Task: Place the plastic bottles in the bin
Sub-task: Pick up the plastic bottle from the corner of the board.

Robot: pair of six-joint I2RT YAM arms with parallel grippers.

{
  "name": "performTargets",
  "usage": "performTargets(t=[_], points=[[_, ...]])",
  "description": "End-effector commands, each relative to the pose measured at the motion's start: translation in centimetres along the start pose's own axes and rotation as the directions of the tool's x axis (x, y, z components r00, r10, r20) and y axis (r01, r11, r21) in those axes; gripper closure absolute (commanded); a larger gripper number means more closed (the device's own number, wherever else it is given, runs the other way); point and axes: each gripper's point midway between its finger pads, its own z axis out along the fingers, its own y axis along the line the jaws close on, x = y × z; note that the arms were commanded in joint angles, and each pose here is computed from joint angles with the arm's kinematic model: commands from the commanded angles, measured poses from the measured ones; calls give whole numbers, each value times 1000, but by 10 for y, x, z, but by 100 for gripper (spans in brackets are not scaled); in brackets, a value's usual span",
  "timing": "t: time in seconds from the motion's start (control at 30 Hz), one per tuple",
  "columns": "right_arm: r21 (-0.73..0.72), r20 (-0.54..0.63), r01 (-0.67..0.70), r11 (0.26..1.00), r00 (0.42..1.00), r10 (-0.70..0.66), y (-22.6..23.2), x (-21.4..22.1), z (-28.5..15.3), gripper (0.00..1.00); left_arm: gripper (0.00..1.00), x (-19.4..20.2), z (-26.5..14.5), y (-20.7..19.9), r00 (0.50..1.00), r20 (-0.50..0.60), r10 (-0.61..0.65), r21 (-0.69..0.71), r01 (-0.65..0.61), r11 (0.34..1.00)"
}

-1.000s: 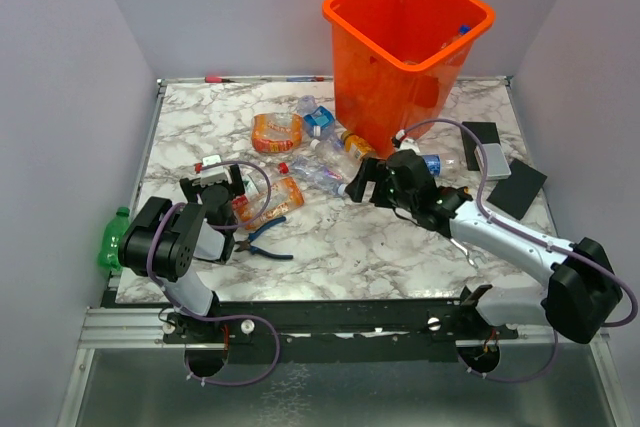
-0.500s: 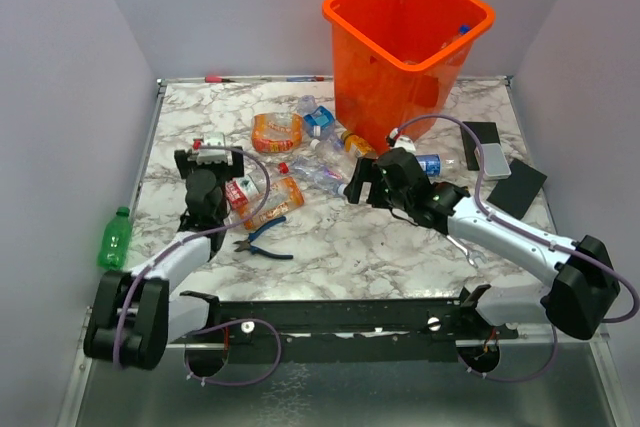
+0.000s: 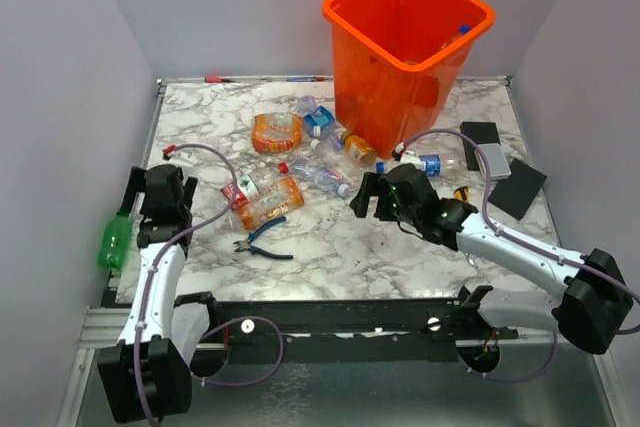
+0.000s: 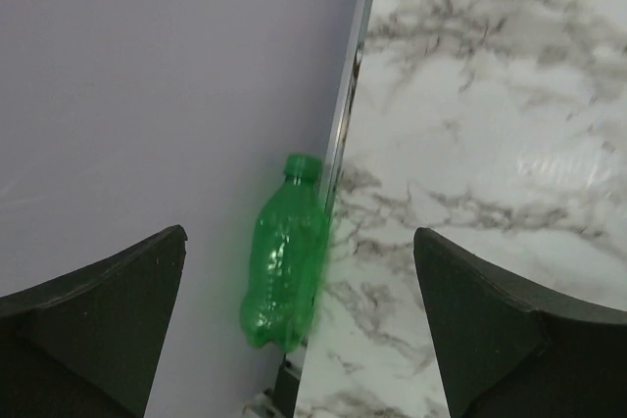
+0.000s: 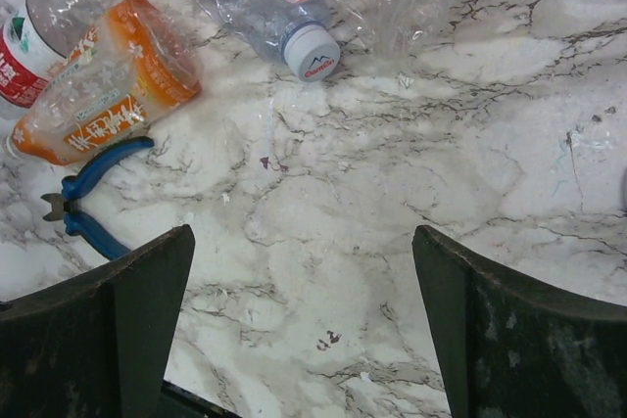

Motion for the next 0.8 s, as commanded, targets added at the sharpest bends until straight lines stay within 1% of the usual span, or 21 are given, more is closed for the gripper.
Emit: performTargets(t=[0.0, 0.3, 0.43, 0.5, 0.77], points=[[-63, 17, 7, 998, 1000, -6, 8, 2, -2, 3, 1, 88, -3, -8, 942, -288, 173, 105, -149, 983], [-110, 31, -32, 993, 999, 35, 9, 6, -10, 3, 1, 139, 27, 7, 899, -422, 114, 200, -31, 979], [-110, 41, -36, 993, 998, 41, 8, 5, -13, 3, 3, 144, 37, 8, 898, -426, 111, 221, -15, 975], [-107, 44, -40, 993, 998, 45, 7, 5, -13, 3, 3, 144, 41, 9, 901, -420, 106, 211, -16, 977], [-125, 32, -62, 990, 997, 66, 11, 8, -9, 3, 5, 158, 63, 18, 885, -455, 100, 165, -27, 986]])
